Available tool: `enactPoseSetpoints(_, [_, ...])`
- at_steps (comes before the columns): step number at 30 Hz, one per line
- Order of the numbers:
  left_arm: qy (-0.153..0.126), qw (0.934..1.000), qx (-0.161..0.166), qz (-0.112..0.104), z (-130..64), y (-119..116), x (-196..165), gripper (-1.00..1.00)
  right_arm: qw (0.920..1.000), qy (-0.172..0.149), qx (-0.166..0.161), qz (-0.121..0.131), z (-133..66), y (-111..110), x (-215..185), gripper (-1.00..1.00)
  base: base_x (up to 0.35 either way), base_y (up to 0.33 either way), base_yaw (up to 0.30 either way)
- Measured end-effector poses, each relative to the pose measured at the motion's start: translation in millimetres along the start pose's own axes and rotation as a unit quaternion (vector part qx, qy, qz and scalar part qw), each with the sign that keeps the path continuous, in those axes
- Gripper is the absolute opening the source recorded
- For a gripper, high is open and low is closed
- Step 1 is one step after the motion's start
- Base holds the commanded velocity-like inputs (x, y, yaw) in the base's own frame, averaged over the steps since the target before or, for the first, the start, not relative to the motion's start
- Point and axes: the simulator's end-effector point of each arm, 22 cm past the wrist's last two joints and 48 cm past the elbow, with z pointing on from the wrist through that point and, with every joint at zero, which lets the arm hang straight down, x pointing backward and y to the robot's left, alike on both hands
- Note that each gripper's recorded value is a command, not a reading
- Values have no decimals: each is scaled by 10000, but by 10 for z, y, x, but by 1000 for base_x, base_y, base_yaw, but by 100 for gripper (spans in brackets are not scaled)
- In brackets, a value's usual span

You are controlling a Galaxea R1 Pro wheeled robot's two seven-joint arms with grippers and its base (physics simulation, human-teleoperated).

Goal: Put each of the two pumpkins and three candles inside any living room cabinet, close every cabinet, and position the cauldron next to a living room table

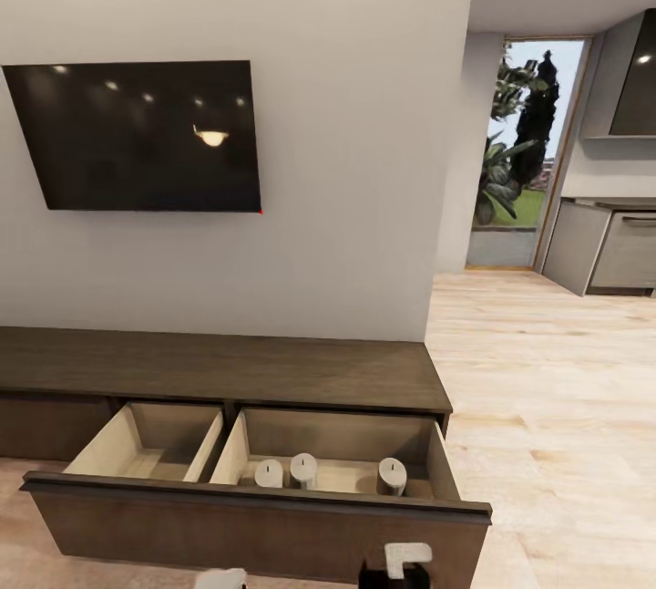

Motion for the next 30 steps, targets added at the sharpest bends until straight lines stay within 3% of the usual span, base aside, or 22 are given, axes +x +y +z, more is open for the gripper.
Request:
enactPoseSetpoints(3, [-124,9999,3,-11,-1,18,-28,100,9997,-26,21,-252,5,-44,79,100,0,0,0])
enactPoseSetpoints(11, [-423,9991,28,-48,-6,5,-176,100,9989,-206,-3,-417,22,-41,-21,100,0,0,0])
enactPoseSetpoints(24, [-670,9977,2,-89,-19,42,-262,100,9989,-239,-20,-394,20,-53,19,100,0,0,0])
enactPoseSetpoints(27, [-725,9973,-2,-91,-22,50,-283,100,9999,5,-89,-83,22,-36,146,100,9,0,0])
enactPoseSetpoints(28, [-738,9972,0,-86,-23,51,-288,100,9992,285,-206,198,22,4,285,100,75,0,0])
enactPoseSetpoints(30, [-747,9972,0,-82,-25,51,-292,100,9971,552,-304,431,15,33,429,100,139,0,0])
